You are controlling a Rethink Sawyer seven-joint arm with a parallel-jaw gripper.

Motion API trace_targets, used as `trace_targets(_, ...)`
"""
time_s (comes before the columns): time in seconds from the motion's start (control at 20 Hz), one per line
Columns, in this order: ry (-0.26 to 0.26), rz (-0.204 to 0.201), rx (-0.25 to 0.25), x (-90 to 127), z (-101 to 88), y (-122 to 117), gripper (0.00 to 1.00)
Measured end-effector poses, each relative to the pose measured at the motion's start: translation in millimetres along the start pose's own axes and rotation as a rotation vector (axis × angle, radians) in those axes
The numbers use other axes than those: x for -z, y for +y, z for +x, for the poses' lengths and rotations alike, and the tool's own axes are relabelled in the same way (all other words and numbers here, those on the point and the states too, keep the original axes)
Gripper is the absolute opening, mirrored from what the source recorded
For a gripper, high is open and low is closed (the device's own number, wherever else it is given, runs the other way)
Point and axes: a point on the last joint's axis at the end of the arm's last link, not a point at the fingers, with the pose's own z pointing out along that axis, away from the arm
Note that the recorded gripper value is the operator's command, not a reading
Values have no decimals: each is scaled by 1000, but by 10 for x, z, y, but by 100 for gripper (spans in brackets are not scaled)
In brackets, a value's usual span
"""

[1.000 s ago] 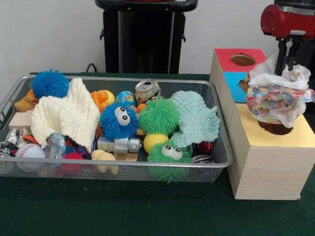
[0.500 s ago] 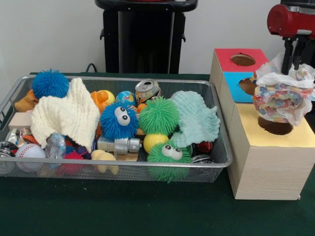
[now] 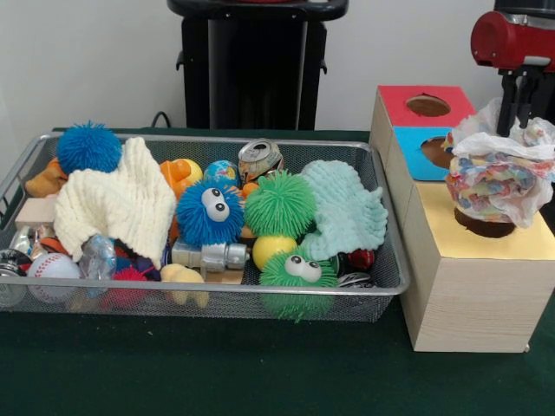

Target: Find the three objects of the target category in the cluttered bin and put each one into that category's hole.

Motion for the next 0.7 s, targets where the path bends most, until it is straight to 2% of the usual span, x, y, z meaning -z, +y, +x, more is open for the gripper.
trace_targets(0.7, -14, 7, -2, -30, -10, -25, 0)
